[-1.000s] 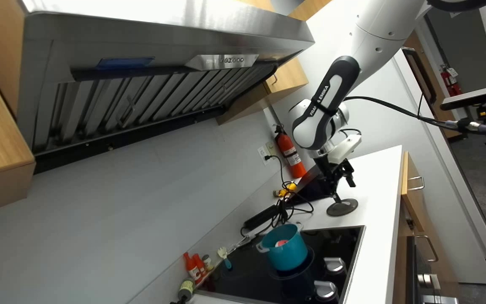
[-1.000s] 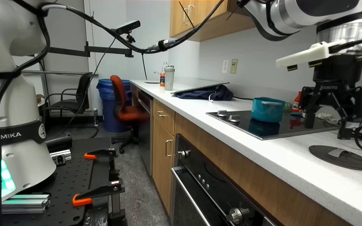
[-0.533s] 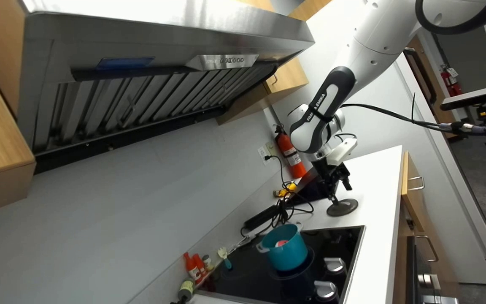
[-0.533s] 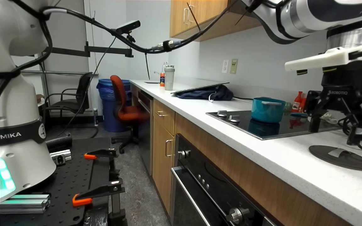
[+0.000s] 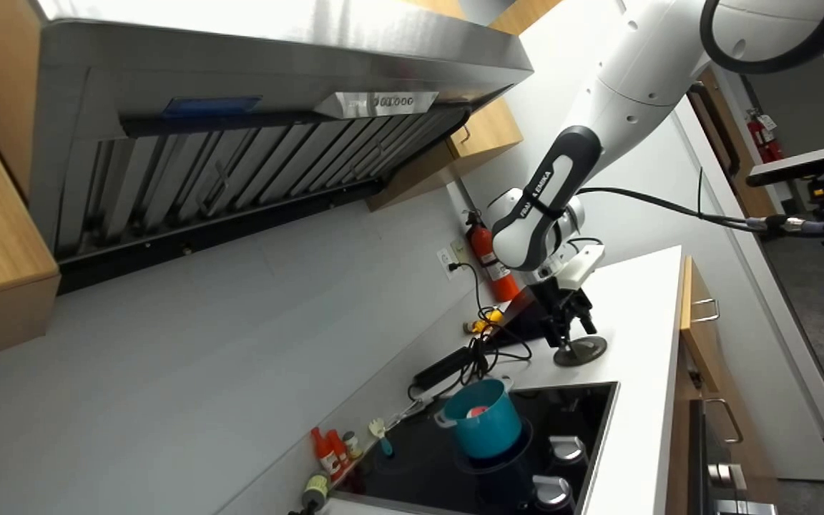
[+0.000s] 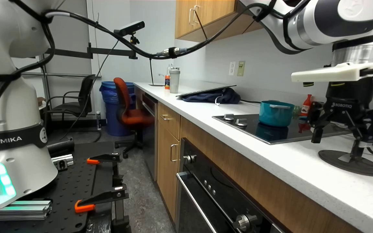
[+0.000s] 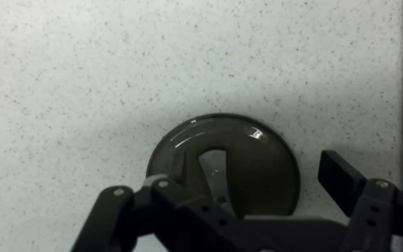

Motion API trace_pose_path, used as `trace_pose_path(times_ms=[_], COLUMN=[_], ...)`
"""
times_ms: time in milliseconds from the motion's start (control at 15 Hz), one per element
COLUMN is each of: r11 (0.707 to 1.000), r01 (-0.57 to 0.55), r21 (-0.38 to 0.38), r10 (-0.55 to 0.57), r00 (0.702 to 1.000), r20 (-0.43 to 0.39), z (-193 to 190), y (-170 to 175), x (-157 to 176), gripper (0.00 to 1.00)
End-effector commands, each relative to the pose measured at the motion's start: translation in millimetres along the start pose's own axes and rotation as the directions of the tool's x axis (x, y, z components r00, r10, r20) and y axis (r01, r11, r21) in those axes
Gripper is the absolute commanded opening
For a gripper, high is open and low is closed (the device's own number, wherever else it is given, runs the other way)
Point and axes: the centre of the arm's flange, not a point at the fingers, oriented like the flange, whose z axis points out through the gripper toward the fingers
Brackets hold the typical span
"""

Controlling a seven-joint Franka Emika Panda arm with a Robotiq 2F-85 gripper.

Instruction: Put the lid on the pot

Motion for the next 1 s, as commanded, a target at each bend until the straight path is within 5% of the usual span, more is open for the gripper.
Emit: trace_pose_path(times_ms=[0,333,933], r11=[0.999,0.999,0.995], r01=[0.026,0.041,0.098], r21=[0.030,0.024,0.029], r10=[-0.025,-0.041,-0.098], r00=[0.999,0.999,0.995], r20=[-0.023,-0.026,-0.016], z=[-5,-2,5], y=[6,4,6], x=[25,30,36], gripper=[0.96,0.95,0.22])
